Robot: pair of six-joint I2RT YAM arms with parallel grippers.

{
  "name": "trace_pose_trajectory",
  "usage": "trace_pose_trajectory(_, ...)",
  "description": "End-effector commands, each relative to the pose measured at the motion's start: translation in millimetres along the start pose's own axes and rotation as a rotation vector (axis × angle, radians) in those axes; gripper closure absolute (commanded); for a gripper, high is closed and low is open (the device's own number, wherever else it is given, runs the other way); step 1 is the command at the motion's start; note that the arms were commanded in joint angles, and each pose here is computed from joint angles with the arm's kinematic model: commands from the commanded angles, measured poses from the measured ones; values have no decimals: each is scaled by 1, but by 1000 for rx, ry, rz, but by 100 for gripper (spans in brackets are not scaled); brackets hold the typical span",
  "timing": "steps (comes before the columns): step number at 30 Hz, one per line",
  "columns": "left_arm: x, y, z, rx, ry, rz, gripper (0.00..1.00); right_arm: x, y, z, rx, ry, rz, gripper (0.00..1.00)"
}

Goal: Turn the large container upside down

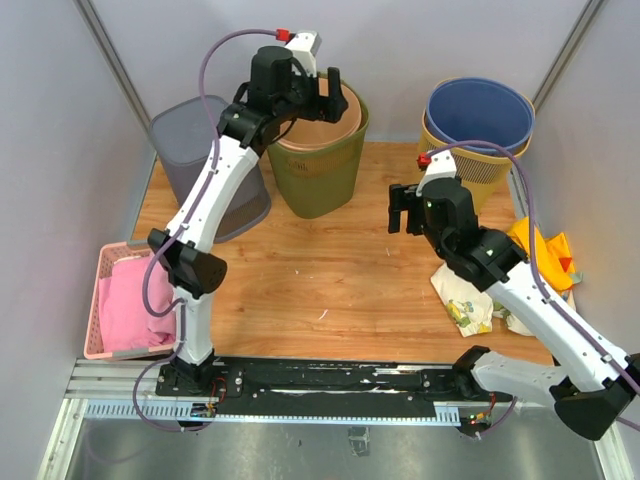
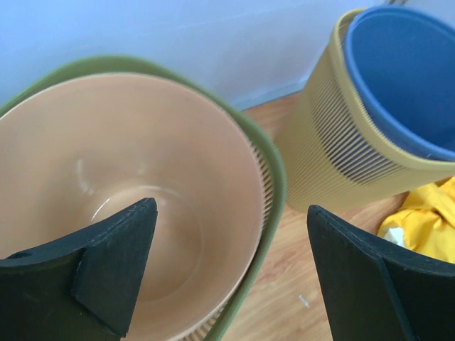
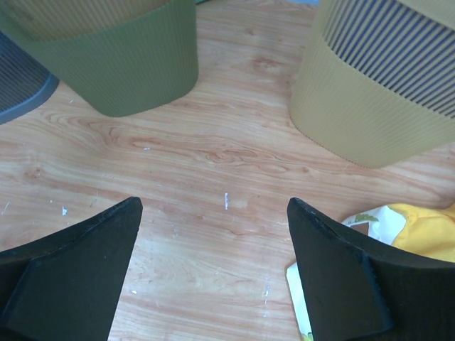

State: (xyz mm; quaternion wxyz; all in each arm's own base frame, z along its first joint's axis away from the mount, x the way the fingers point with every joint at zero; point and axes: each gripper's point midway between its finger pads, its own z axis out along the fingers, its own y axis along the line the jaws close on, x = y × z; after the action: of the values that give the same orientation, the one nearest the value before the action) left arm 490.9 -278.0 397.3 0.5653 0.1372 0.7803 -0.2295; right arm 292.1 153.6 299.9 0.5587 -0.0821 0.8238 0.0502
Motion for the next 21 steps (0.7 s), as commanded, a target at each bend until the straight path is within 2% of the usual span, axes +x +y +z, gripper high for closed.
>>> trace_pose_trajectory(1, -10, -26, 21, 56, -49, -19, 10, 5, -12, 2, 0, 47, 115, 15)
trace_pose_trajectory(12, 32, -33, 73, -18, -37, -21, 20, 8, -45, -4, 95, 20, 260, 15)
trace_pose_trajectory(21, 53, -40, 86, -43, -7, 4, 46, 8, -53, -7, 104, 17, 276, 15)
